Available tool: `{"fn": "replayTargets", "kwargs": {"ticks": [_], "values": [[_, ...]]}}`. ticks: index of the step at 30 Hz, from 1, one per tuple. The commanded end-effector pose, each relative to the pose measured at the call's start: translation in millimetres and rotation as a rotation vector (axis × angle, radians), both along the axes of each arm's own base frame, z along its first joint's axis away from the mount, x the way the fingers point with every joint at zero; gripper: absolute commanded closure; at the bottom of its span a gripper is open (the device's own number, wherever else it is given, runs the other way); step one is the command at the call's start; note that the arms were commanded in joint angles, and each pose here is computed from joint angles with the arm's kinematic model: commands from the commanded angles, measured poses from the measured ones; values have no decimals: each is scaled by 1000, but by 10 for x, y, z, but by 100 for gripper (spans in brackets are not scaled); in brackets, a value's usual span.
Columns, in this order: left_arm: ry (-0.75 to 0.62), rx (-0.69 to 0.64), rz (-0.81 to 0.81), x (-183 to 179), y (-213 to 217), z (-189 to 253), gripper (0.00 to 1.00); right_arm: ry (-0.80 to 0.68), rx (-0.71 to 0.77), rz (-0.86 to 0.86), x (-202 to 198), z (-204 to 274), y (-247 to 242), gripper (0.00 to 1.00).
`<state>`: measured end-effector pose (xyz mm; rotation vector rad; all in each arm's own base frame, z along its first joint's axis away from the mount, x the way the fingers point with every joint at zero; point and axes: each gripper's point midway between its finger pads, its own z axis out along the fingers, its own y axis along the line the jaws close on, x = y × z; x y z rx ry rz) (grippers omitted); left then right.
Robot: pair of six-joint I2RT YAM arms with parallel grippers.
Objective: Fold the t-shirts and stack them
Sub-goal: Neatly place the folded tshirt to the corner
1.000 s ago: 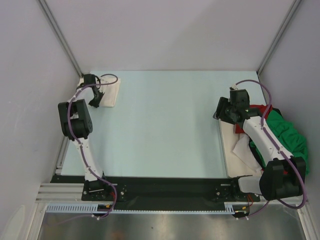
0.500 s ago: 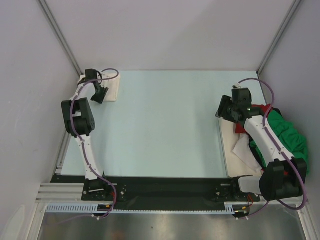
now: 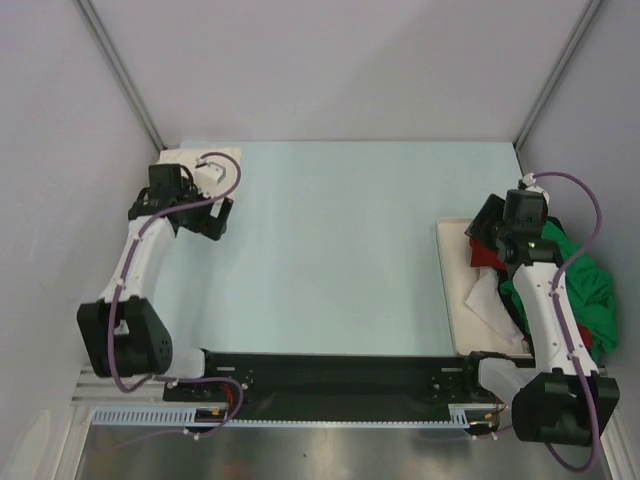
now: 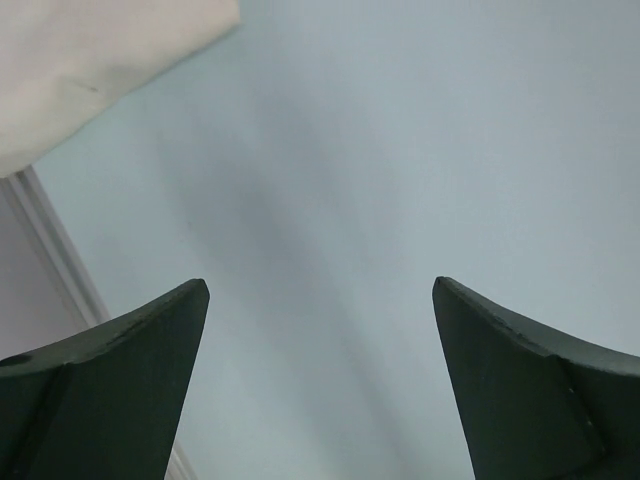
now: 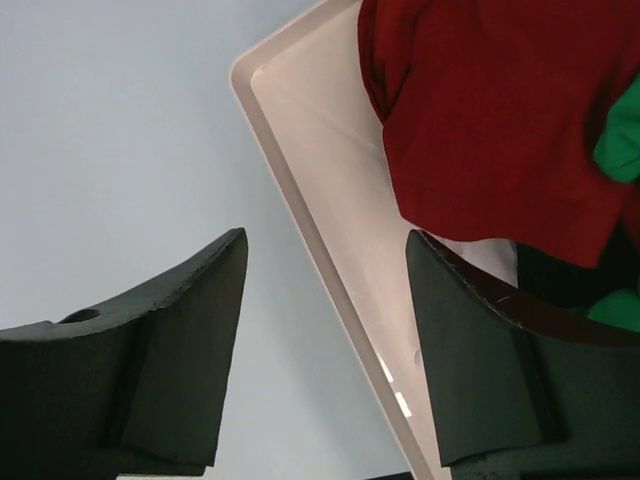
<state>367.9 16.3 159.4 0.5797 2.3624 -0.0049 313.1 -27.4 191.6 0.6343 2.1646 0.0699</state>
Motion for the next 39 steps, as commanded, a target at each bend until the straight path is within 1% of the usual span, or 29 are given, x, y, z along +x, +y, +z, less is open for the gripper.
{"fn": "replayTargets", "kwargs": {"ticks": [1, 2, 3, 5, 7, 8, 9, 12, 14, 15, 17, 20, 22, 37, 39], "values": [[-24, -132, -78, -390, -328, 2, 0, -76, 12, 4, -55, 66, 35, 31], [-36, -128, -83, -452, -337, -10, 0, -72, 14, 11, -101, 16, 48, 31], [-21, -121, -87, -568, -339, -123, 0, -99, 8, 19, -135, 64, 56, 31], [-81, -105, -97, -694, -348, -3, 0, -111, 7, 28, -180, 67, 72, 31], [-97, -107, -107, -839, -375, -37, 0, -123, 11, 48, -241, 85, 107, 31], [-152, -103, -115, -903, -390, 75, 0, -122, 19, 53, -261, 82, 126, 31], [-144, -105, -116, -982, -399, -18, 0, -121, 23, 62, -290, 69, 144, 31], [-152, -112, -112, -1136, -421, -120, 0, -140, 40, 81, -368, 88, 199, 31], [-144, -112, -95, -1193, -409, -208, 0, -155, 63, 114, -431, 72, 277, 31], [-145, -93, -112, -1240, -404, -261, 0, -161, 69, 123, -445, 65, 297, 31], [-172, -50, -62, -1226, -296, -249, 0, -168, 67, 130, -505, 31, 309, 31], [-233, -42, -18, -1193, -245, -199, 0, -174, 71, 135, -553, 12, 327, 30], [-247, -48, 15, -1161, -221, -225, 0, -179, 75, 144, -555, 27, 342, 30], [-241, -29, 8, -1202, -205, -305, 0, -172, 77, 154, -560, -3, 357, 30], [-247, -29, 39, -1182, -170, -273, 0, -175, 78, 153, -559, 4, 358, 30]]}}
